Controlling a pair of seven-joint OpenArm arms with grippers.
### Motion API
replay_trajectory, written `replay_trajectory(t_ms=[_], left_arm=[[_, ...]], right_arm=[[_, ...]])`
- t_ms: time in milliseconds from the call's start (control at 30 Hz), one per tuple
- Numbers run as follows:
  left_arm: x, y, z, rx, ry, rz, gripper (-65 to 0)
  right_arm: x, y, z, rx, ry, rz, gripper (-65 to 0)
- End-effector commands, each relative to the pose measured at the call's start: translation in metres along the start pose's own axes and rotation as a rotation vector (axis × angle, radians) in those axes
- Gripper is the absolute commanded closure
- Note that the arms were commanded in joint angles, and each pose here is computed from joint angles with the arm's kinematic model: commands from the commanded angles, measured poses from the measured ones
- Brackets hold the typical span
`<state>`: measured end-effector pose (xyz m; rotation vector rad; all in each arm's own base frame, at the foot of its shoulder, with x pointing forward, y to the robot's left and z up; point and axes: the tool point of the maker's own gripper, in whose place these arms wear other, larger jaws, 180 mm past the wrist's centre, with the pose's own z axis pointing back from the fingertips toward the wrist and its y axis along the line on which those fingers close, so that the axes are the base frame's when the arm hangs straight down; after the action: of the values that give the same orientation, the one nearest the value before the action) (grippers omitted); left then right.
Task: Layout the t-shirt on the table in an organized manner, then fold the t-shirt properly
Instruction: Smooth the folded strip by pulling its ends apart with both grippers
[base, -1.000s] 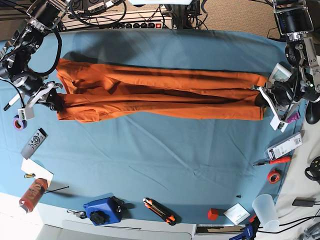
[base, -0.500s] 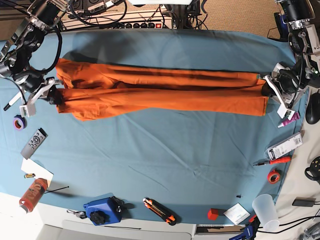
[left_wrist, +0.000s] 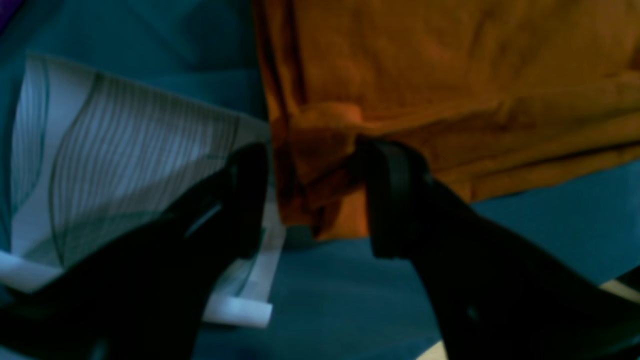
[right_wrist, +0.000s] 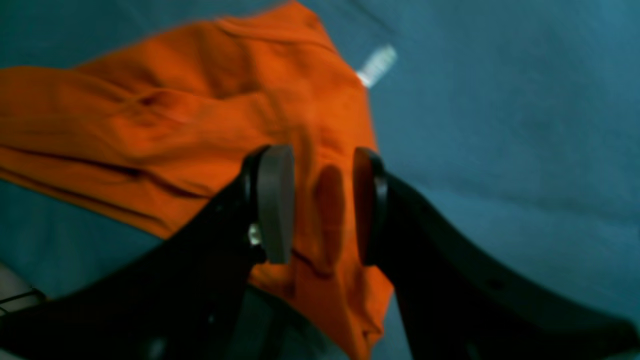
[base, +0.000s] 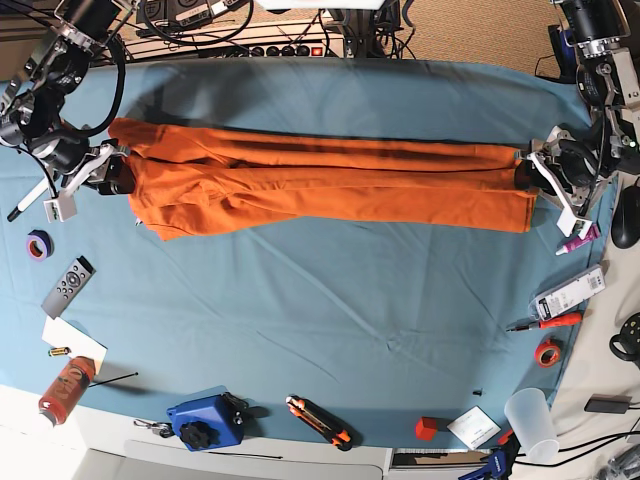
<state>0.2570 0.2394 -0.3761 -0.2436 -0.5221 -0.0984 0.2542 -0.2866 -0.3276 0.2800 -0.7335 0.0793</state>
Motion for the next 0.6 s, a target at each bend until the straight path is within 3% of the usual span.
replay_trajectory(t_ms=[0,167,433,567], left_arm=[[0.013,0.003,0.008,0.006,-0.036,-0.008,-32.7],[0.025,-0.012,0.01,-0.088,-0.095,-0.003,-32.7],[0.022,0.012,0.005,0.02,-0.098,0.052,-32.7],[0.014,0.008,-0.005,-0.054,-0.077,0.113,-32.7]], right_arm=[[0.013,-0.002,0.007,-0.005,-0.041,0.023,-20.3],[0.007,-0.002,0.007,-0.005,-0.028,0.019,-20.3],[0.008,-0.002,0.007,-0.006,-0.027,0.019,-20.3],[0.008,-0.002,0.007,-0.005,-0.028,0.019,-20.3]])
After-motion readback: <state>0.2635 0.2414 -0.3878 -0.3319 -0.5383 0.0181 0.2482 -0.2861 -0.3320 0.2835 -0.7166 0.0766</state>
